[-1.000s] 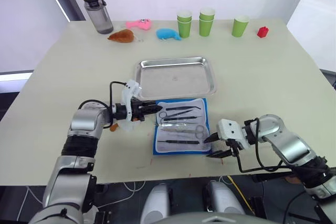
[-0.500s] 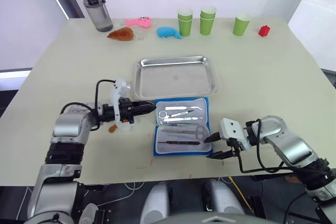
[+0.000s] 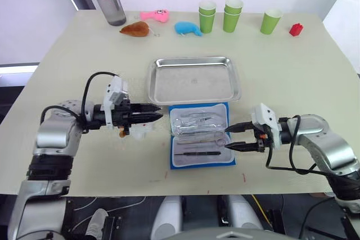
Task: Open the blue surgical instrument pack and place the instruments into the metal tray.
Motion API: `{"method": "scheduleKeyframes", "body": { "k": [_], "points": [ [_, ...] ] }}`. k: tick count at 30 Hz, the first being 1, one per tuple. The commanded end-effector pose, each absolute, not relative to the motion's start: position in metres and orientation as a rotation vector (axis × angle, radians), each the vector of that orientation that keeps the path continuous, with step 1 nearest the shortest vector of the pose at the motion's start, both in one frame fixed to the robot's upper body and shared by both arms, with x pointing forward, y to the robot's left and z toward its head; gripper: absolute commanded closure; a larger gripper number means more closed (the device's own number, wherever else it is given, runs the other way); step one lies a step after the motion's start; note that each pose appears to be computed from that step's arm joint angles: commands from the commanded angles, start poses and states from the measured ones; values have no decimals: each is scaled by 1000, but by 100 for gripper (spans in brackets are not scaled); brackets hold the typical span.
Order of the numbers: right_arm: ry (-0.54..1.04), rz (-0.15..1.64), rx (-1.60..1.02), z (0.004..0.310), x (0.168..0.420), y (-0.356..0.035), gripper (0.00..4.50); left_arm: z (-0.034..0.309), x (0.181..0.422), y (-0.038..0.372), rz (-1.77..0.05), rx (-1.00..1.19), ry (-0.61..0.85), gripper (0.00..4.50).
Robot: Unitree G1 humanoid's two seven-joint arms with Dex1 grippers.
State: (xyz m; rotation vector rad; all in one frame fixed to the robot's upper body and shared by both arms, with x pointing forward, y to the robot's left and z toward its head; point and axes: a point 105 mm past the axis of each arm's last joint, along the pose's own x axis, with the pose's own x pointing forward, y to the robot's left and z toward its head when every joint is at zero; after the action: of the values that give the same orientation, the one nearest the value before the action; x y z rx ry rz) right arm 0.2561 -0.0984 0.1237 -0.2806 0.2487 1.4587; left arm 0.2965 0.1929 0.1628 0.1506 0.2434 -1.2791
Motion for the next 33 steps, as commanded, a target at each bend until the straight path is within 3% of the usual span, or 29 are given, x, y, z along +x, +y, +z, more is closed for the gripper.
{"method": "scheduleKeyframes", "body": {
  "k": [1,2,5,7,8,10,23,33],
  "points": [
    [119,1441,-262,143,257,-97,206,192,295,186,-1335,201,122,302],
    [94,1433,-250,144,258,-96,178,195,295,184,-1346,201,107,302],
    [51,1427,-263,143,260,-95,90,200,292,179,-1392,242,66,218],
    [29,1429,-270,142,262,-95,0,199,289,178,-1427,285,60,113],
    [19,1431,-276,141,263,-95,0,196,287,178,-1443,315,66,44],
    [7,1443,-294,138,265,-94,0,192,284,179,-1467,354,70,9],
    [-63,1499,-406,119,291,-77,0,183,267,183,-1513,427,55,9],
    [-5,1491,-382,95,305,-73,0,178,265,182,-1511,428,46,9]
  ]
}}
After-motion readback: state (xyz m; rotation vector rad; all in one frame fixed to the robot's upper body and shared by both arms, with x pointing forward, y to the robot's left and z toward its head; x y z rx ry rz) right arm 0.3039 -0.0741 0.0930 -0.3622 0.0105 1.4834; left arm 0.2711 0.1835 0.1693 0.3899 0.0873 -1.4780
